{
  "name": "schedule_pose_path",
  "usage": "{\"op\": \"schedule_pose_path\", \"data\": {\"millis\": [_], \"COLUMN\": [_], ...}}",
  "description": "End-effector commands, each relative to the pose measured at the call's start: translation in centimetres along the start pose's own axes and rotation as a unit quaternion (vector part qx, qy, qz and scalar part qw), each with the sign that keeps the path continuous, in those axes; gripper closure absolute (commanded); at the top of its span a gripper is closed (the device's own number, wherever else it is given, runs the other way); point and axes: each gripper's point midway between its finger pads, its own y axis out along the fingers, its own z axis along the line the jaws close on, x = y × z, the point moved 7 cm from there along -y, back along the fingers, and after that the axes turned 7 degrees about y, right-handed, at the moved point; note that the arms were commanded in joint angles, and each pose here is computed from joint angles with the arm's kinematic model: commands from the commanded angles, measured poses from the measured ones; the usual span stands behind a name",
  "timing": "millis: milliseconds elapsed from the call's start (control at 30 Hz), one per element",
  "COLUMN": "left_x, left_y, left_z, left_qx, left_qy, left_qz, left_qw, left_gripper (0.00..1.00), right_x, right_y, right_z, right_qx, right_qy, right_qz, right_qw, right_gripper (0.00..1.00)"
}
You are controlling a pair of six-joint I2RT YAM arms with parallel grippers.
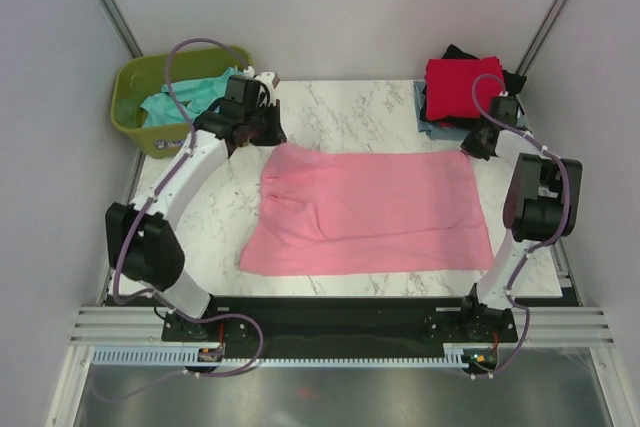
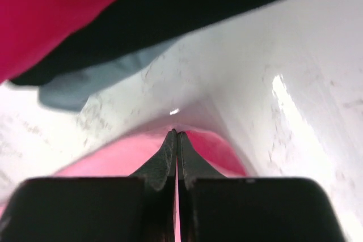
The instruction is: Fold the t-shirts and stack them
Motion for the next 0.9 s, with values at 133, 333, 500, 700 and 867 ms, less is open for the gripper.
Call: {"op": "schedule_pose_path", "data": {"millis": [133, 333, 500, 700, 867], "left_x": [-3.2, -6.6, -9.4, -12.2, -14.2], "left_y": [-5.6, -8.2, -10.0, -11.1, -11.7], "left_z": [0.2, 0.0, -0.3, -0.6, -0.4], "left_qx": [0.021, 0.012, 0.0, -0.002, 0.01], "left_qy": [0.031, 0.017, -0.006, -0.023, -0.031], "left_qz": [-0.036, -0.031, -0.021, -0.003, 0.015], "left_qw": [0.999, 0.999, 1.0, 1.0, 0.999], "left_gripper": [0.98, 0.98, 0.97, 0.96, 0.96], "right_x": [-0.2, -2.4, -3.5, -3.3, -3.6], "right_y": [-6.7, -9.2, -10.0, -11.1, -13.0], "right_z": [0.4, -1.3, -3.0, -5.7, -7.5], "right_qx": [0.046, 0.037, 0.024, 0.01, 0.006], "right_qy": [-0.005, -0.003, 0.008, 0.044, 0.06], "right_qz": [-0.04, -0.046, -0.049, -0.063, -0.088], "right_qw": [0.998, 0.998, 0.998, 0.997, 0.994], "right_gripper": [1.0, 1.0, 1.0, 1.0, 1.0]}}
